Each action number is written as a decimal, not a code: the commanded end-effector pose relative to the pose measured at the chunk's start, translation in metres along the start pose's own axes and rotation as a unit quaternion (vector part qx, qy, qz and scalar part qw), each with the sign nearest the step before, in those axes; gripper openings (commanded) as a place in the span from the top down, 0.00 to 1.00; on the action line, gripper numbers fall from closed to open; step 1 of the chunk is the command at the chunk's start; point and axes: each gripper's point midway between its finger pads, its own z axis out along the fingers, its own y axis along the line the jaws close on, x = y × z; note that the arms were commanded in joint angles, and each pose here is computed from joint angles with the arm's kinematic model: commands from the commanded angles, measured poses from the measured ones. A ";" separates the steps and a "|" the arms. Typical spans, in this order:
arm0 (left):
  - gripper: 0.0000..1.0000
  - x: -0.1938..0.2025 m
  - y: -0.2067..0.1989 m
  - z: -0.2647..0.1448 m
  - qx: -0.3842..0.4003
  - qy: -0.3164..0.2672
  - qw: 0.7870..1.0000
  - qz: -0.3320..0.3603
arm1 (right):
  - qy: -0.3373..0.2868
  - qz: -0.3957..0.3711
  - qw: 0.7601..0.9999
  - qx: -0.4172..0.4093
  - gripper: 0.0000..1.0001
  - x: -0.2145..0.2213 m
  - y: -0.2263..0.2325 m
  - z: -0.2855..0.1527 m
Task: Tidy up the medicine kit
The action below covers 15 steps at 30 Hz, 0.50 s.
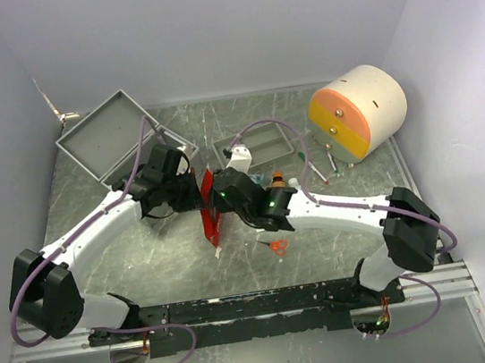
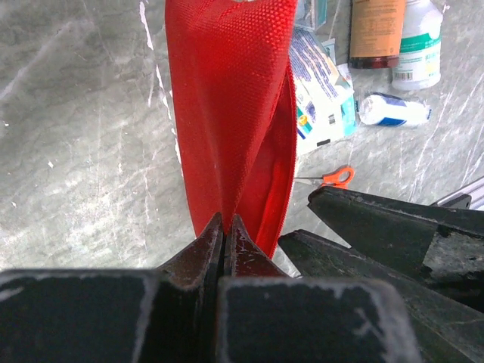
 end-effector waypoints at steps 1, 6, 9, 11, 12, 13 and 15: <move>0.93 -0.005 -0.015 -0.006 0.035 -0.012 0.999 0.038 | 0.054 -0.006 0.998 0.018 0.72 0.017 -0.004 -0.002; 0.93 -0.003 -0.014 -0.007 0.041 -0.011 0.998 0.051 | 0.067 0.003 0.997 0.037 0.78 0.025 -0.008 0.006; 0.93 -0.001 -0.016 -0.009 0.048 -0.010 0.997 0.058 | 0.071 0.011 0.997 0.035 0.81 0.026 -0.010 0.011; 0.93 -0.001 -0.016 -0.011 0.049 -0.011 0.997 0.064 | 0.074 0.014 0.996 0.038 0.82 0.027 -0.012 0.013; 0.93 -0.001 -0.016 -0.013 0.049 -0.012 0.996 0.069 | 0.073 0.018 0.996 0.039 0.82 0.025 -0.014 0.013; 0.93 -0.001 -0.017 -0.014 0.052 -0.013 0.996 0.074 | 0.070 0.021 0.997 0.039 0.82 0.023 -0.015 0.012; 0.93 -0.001 -0.017 -0.017 0.054 -0.015 0.995 0.082 | 0.065 0.029 0.997 0.033 0.82 0.016 -0.017 0.009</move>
